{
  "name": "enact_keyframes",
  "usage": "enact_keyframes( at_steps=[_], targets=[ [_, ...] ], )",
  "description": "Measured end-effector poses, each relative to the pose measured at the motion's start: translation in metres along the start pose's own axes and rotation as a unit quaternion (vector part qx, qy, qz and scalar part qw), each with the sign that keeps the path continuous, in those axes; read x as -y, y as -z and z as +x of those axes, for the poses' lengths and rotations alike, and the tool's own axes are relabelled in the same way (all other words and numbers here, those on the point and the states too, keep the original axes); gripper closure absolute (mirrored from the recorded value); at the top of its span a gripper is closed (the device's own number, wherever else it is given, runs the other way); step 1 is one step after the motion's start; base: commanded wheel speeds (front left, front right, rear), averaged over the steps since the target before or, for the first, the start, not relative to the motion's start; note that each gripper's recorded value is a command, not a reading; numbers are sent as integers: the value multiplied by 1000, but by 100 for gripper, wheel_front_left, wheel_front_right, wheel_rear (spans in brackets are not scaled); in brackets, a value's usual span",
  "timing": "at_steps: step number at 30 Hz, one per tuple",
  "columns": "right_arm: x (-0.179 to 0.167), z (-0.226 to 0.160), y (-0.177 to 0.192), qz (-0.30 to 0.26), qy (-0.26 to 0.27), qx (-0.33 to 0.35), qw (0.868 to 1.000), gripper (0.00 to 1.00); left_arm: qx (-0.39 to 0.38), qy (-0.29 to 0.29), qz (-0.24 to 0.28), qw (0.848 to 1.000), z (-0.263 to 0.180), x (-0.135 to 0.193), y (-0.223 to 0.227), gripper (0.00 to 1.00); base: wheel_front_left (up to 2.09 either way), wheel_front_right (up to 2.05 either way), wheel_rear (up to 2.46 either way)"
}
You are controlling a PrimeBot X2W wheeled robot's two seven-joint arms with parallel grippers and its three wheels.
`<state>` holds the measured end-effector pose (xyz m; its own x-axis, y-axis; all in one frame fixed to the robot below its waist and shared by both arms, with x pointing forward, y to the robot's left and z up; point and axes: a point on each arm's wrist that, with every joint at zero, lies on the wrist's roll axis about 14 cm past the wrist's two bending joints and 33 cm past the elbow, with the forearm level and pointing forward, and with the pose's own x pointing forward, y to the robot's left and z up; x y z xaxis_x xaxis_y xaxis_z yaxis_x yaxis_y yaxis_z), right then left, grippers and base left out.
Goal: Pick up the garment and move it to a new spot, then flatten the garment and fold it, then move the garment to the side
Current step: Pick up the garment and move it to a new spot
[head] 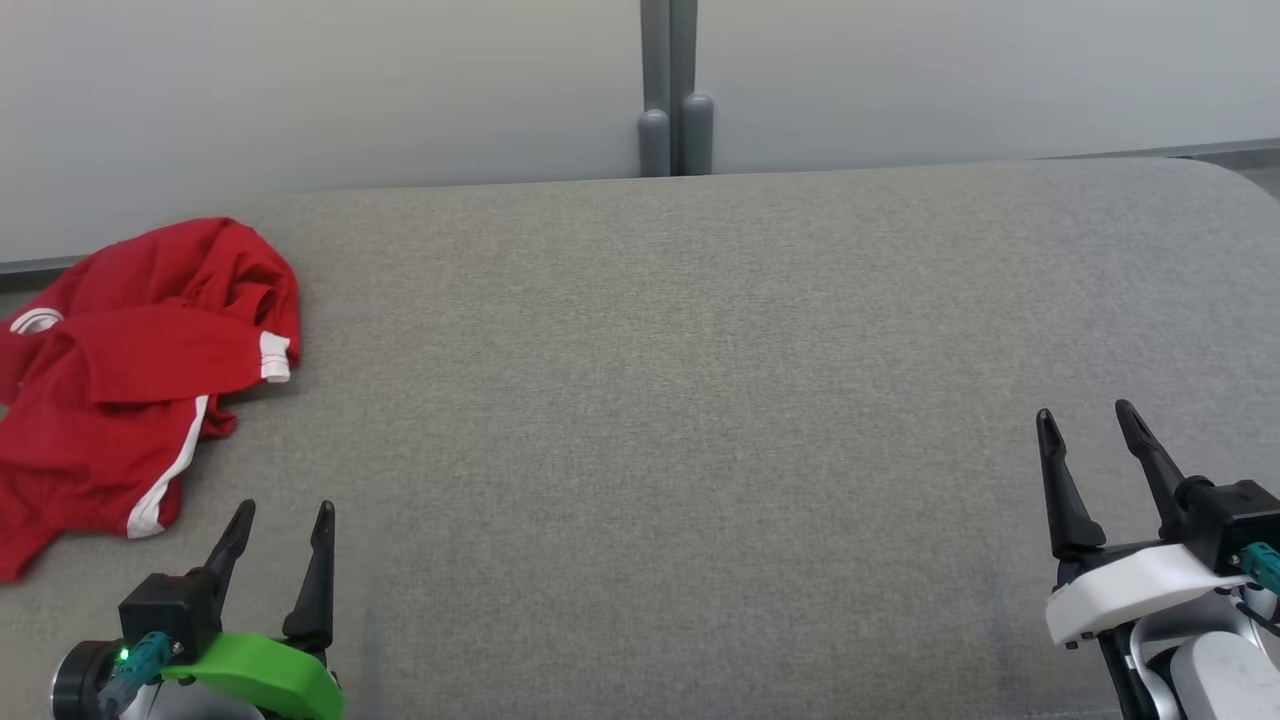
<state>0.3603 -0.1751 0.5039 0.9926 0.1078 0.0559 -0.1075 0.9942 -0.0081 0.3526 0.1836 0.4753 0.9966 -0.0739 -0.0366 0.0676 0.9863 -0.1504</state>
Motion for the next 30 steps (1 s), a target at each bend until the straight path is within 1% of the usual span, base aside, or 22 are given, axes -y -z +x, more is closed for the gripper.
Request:
enact_keyframes(
  at_steps=[11,17,19,23,30],
  targets=[
    [-57,22,1,7,-94,1,996,0,10,-88,-3,996,-33,-52,-5,0,0,0,0],
    [-88,30,2,11,-140,0,990,0,16,-136,-5,991,-56,-78,-7,0,0,0,0],
    [-106,32,3,11,-169,-1,986,0,23,-165,-6,986,-69,-94,-11,0,0,0,0],
    [-113,35,4,14,-178,-2,984,0,24,-178,-6,984,-75,-101,-11,0,0,0,0],
    [-112,36,10,13,-180,-10,984,0,21,-181,-8,983,-74,-103,-10,0,0,0,0]
  ],
)
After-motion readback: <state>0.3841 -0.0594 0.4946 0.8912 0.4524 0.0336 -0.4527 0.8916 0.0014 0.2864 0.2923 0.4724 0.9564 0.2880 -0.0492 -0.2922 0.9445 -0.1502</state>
